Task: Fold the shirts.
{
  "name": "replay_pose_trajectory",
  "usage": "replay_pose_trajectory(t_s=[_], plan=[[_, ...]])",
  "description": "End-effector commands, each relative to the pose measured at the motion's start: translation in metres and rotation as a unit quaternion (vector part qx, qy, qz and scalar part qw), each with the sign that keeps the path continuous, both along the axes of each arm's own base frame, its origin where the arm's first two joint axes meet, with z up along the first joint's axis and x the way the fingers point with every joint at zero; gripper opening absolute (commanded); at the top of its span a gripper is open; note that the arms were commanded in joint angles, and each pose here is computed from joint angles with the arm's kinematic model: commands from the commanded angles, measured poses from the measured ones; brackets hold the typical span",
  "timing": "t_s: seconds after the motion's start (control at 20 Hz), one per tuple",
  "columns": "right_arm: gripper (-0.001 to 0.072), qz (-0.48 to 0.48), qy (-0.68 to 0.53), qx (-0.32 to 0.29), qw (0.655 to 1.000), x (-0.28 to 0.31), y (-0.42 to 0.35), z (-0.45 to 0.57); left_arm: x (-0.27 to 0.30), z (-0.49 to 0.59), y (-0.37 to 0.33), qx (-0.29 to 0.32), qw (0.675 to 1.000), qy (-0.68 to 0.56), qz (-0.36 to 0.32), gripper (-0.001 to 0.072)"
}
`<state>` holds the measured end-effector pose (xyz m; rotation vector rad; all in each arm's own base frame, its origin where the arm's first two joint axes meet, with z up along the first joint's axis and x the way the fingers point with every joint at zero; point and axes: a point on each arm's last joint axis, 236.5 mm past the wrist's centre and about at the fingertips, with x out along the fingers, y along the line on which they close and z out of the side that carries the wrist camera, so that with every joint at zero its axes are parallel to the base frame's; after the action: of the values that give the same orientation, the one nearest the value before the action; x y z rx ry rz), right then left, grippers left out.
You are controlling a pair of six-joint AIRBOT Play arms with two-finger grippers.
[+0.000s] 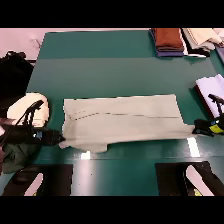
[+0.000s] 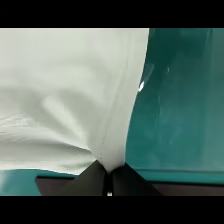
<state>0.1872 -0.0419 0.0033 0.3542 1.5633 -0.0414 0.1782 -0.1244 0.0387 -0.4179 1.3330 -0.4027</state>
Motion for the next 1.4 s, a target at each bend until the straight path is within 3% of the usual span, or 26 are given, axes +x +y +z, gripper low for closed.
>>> replay_pose_trajectory(t_s=[0.0,0.25,0.5,0.55,0.6,0.65,0.9,0.95,1.0,1.15,1.35], plan=[[0.002,0.012,-0.037,0.01,0.999,0.044,0.003,0.007,0.068,-0.002,0.004,0.012,0.999,-0.045,0.009,0.0019],[0.002,0.034,-0.069,0.005,0.997,0.124,0.01,0.004,0.169,-0.015,0.008,0.025,0.997,-0.069,0.021,0.002],[0.0032,0.027,-0.094,0.069,0.993,0.183,0.031,0.004,0.227,-0.02,0.011,0.028,0.995,-0.09,0.041,0.0033],[0.0178,0.022,-0.1,0.076,0.992,0.192,0.03,0.004,0.233,-0.015,0.012,0.028,0.994,-0.099,0.048,0.0332],[0.0356,0.015,-0.106,0.083,0.991,0.199,0.029,0.005,0.238,-0.01,0.012,0.024,0.993,-0.104,0.06,0.0563],[0.0385,0.014,-0.113,0.092,0.989,0.204,0.028,0.007,0.241,-0.004,0.012,0.022,0.992,-0.108,0.063,0.0545],[0.0388,-0.013,-0.096,0.111,0.989,0.179,-0.014,-0.012,0.238,0.009,-0.001,-0.008,0.993,-0.1,0.057,0.0538],[0.042,-0.028,-0.087,0.115,0.989,0.169,-0.025,-0.022,0.237,0.011,-0.005,-0.018,0.993,-0.097,0.056,0.0332],[0.0467,-0.039,-0.078,0.126,0.988,0.161,-0.031,-0.032,0.236,0.013,-0.009,-0.028,0.993,-0.098,0.053,0.0044],[0.0496,-0.064,-0.035,0.194,0.978,0.144,-0.031,-0.062,0.24,0.024,-0.025,-0.061,0.991,-0.108,0.053,0.0022],[0.0494,-0.069,-0.018,0.249,0.966,0.158,-0.003,-0.088,0.228,0.02,-0.08,-0.066,0.991,-0.116,0.004,0.0021]])
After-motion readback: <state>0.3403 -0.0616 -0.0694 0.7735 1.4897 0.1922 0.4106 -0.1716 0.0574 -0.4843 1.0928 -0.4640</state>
